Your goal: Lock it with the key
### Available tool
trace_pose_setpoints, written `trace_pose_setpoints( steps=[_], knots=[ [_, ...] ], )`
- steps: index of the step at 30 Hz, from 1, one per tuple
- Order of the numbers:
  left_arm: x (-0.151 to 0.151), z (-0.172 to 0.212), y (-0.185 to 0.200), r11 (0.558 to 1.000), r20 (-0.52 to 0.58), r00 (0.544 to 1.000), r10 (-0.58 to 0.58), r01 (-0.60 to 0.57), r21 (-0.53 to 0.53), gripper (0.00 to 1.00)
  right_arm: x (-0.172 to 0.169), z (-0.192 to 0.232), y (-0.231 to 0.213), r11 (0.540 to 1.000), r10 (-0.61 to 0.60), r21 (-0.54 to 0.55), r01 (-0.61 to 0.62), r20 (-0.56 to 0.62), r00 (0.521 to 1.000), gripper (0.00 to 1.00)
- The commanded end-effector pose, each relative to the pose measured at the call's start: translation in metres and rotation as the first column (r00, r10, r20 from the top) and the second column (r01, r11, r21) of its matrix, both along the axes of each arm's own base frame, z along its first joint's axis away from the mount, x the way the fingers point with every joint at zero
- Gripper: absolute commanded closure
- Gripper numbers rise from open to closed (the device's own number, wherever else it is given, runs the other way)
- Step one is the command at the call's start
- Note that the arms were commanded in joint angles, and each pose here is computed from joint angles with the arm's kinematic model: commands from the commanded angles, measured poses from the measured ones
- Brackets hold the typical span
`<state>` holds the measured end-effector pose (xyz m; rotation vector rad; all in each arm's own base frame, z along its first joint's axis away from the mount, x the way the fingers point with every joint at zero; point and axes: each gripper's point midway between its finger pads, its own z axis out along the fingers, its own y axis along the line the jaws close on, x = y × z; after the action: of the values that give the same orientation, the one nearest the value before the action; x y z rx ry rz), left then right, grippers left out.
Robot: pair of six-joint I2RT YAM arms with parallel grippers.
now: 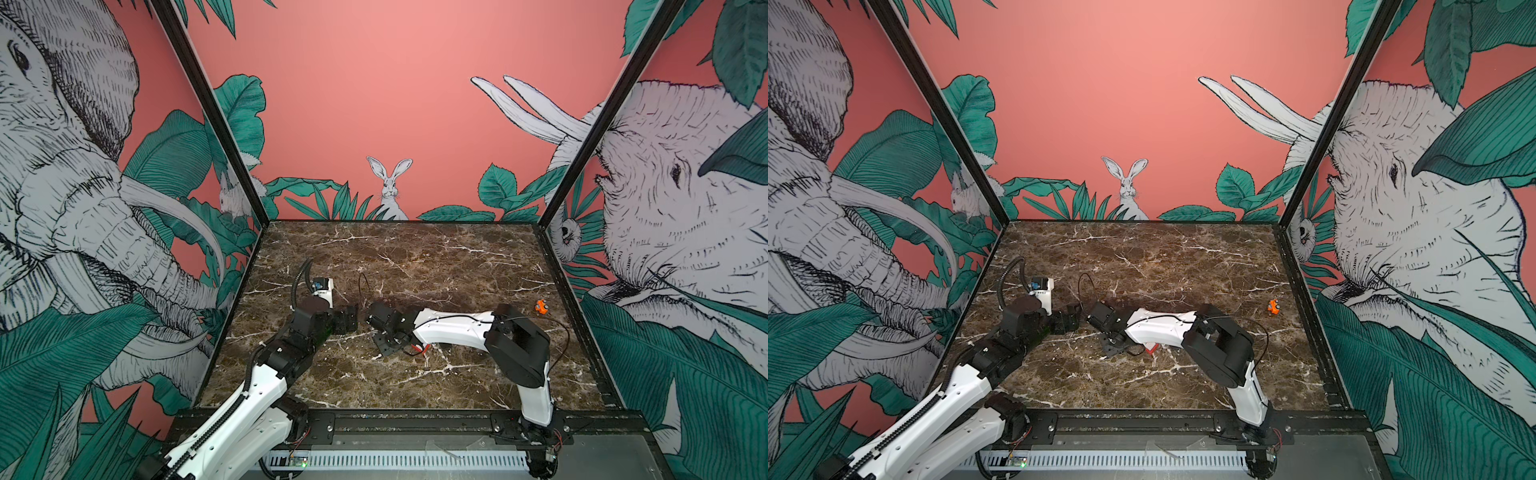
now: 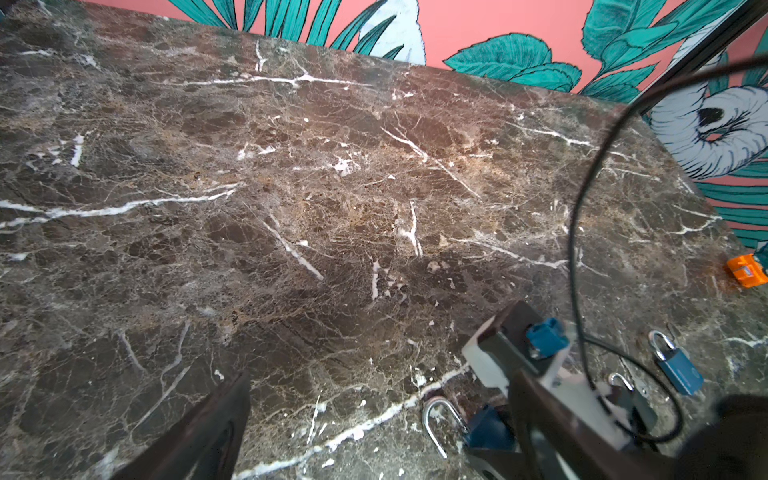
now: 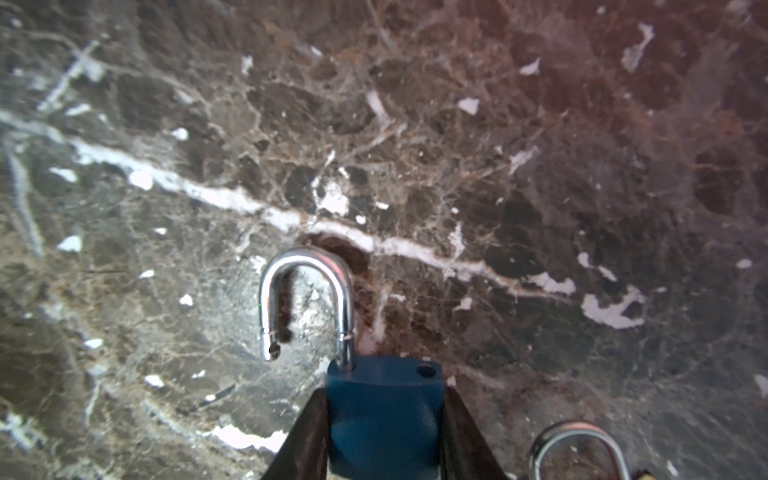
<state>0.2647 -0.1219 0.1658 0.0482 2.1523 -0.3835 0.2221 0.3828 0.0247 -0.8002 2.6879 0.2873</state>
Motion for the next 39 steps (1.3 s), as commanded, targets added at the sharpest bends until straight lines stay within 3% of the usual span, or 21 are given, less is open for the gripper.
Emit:
trace_pose_setpoints(
  steps=[1,8,11,14,19,21,28,31,34,39],
  knots=[
    [0.004,-0.001,0.001,1.0,-0.015,1.0,0.017,-0.017,-0.002,0.03,0.005,0.025,0.013,0.989,0.039,0.141,-0.043,0.032,0.999,0.87],
    [0.01,0.001,-0.028,0.992,-0.021,0.992,-0.123,0.123,-0.032,0.03,0.008,0.065,0.007,0.974,0.085,0.202,-0.103,0.093,0.992,0.9],
    [0.01,0.002,-0.049,0.971,-0.034,0.971,-0.236,0.234,-0.046,0.03,0.006,0.078,-0.001,0.972,0.113,0.195,-0.133,0.111,0.987,0.9],
    [0.009,0.005,-0.07,0.938,-0.064,0.937,-0.342,0.337,-0.077,0.03,0.006,0.085,-0.021,0.98,0.145,0.117,-0.161,0.13,0.981,0.9],
    [0.0,0.011,-0.116,0.819,-0.086,0.827,-0.556,0.527,-0.229,0.05,0.003,0.092,-0.05,0.981,0.169,0.066,-0.18,0.141,0.975,0.9],
    [-0.002,0.011,-0.129,0.777,-0.089,0.792,-0.604,0.56,-0.287,0.07,0.002,0.108,-0.062,0.981,0.169,0.066,-0.183,0.176,0.97,0.92],
    [-0.021,0.031,-0.162,0.568,-0.007,0.638,-0.77,0.681,-0.463,0.14,0.0,0.126,-0.087,0.979,0.168,0.073,-0.188,0.217,0.961,0.94],
    [-0.027,0.041,-0.168,0.503,0.032,0.597,-0.801,0.702,-0.505,0.18,0.001,0.133,-0.092,0.979,0.173,0.068,-0.194,0.242,0.955,0.95],
    [-0.031,0.046,-0.172,0.469,0.05,0.574,-0.818,0.714,-0.521,0.21,0.005,0.138,-0.097,0.981,0.165,0.056,-0.185,0.259,0.952,0.95],
    [-0.04,0.035,-0.183,0.456,-0.005,0.534,-0.845,0.716,-0.528,0.27,0.006,0.145,-0.097,0.979,0.171,0.059,-0.194,0.273,0.947,0.95]
  ],
)
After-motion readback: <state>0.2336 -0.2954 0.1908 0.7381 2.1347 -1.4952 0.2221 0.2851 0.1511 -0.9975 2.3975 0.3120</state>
